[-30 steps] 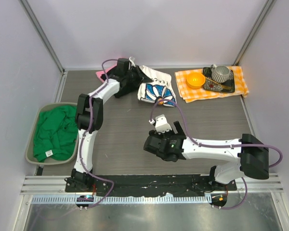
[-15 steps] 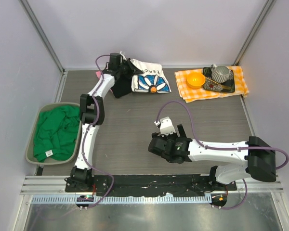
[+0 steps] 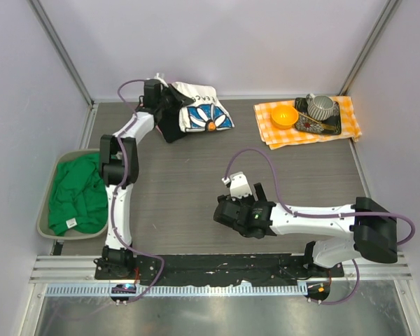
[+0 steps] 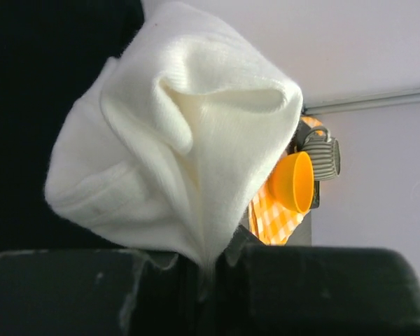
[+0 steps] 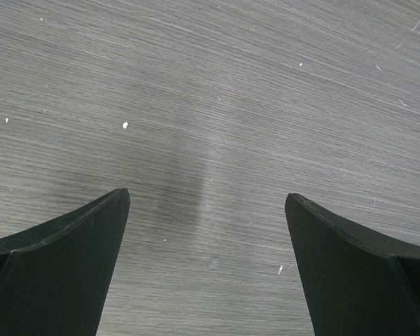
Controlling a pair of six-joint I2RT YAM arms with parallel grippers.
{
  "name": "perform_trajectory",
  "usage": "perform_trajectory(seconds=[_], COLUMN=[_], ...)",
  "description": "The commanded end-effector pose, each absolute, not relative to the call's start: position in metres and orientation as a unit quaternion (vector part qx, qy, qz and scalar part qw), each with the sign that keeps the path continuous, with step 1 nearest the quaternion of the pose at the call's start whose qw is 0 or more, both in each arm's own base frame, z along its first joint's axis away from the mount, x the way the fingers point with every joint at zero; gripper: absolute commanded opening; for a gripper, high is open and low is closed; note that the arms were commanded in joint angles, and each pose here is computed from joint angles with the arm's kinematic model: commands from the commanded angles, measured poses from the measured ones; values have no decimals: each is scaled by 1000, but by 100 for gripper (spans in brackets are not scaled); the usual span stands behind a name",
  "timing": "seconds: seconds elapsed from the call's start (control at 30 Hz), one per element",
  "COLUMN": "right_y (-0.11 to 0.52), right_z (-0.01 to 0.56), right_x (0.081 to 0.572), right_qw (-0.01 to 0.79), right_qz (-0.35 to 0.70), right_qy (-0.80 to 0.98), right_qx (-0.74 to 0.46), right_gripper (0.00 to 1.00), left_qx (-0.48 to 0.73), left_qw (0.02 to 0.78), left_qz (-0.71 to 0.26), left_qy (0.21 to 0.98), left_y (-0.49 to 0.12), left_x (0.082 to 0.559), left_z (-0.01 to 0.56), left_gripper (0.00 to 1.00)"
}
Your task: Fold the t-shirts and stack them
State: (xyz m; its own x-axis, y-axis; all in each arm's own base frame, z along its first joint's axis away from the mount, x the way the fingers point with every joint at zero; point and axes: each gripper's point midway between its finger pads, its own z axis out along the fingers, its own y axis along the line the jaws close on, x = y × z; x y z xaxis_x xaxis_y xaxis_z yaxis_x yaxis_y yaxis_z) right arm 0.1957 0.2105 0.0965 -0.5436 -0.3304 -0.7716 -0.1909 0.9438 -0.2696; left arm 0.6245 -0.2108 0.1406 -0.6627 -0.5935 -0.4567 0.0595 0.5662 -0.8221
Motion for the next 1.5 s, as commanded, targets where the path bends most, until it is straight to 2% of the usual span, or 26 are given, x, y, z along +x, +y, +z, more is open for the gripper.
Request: perform_trajectory(seconds=[0.0, 0.2, 0.37, 0.6, 0.83, 0.87, 0.9, 0.97, 1.0, 1.03, 1.07, 1.1, 1.13, 1.27, 1.3, 1.47], right_y=[219, 222, 222, 225, 225, 225, 224, 224, 223, 224, 223, 222, 223, 223, 224, 225], right_z=[96, 96, 100, 101, 101, 101, 101, 101, 102, 103, 103, 104, 104, 104, 104, 100], right_x=[198, 197, 196, 196, 194, 193, 193, 192, 192, 192, 192, 192, 192, 191, 190, 188], right_qw=[461, 455, 456, 453, 449, 449, 448, 448, 449, 448, 449, 450, 450, 449, 449, 446], right_qz=[-62, -58, -51, -48, -42, -41, -42, -40, -39, -38, -38, -38, -38, -38, -38, -34], right_qy=[875, 877, 877, 879, 881, 881, 882, 882, 882, 882, 882, 882, 881, 882, 882, 883], right_qx=[-137, -143, -142, -142, -141, -141, -141, -139, -139, -139, -139, -138, -138, -140, -141, -144], right_gripper=[100, 100, 100, 100, 100, 100, 99, 100, 100, 100, 100, 100, 100, 100, 100, 100], left_qx=[-125, -134, -153, -203, -266, -272, -278, -291, -296, -310, -314, -320, -333, -347, -343, -288], left_qw=[527, 553, 556, 545, 551, 549, 547, 546, 547, 544, 542, 540, 535, 543, 557, 560], left_qz=[-448, -433, -415, -381, -326, -321, -315, -297, -290, -274, -265, -256, -237, -196, -198, -272], left_qy=[711, 699, 704, 718, 721, 723, 724, 727, 727, 730, 733, 735, 739, 739, 730, 727], left_y=[-181, -158, -131, -96, -51, -47, -40, -30, -25, -18, -14, -10, -3, 11, 12, -27], left_x=[634, 636, 640, 634, 625, 624, 624, 621, 620, 618, 617, 615, 612, 597, 593, 591], left_z=[272, 290, 278, 228, 191, 186, 181, 173, 172, 166, 163, 162, 156, 164, 185, 243], left_gripper=[0, 0, 0, 0, 6, 9, 21, 31, 44, 53, 79, 95, 100, 100, 100, 100])
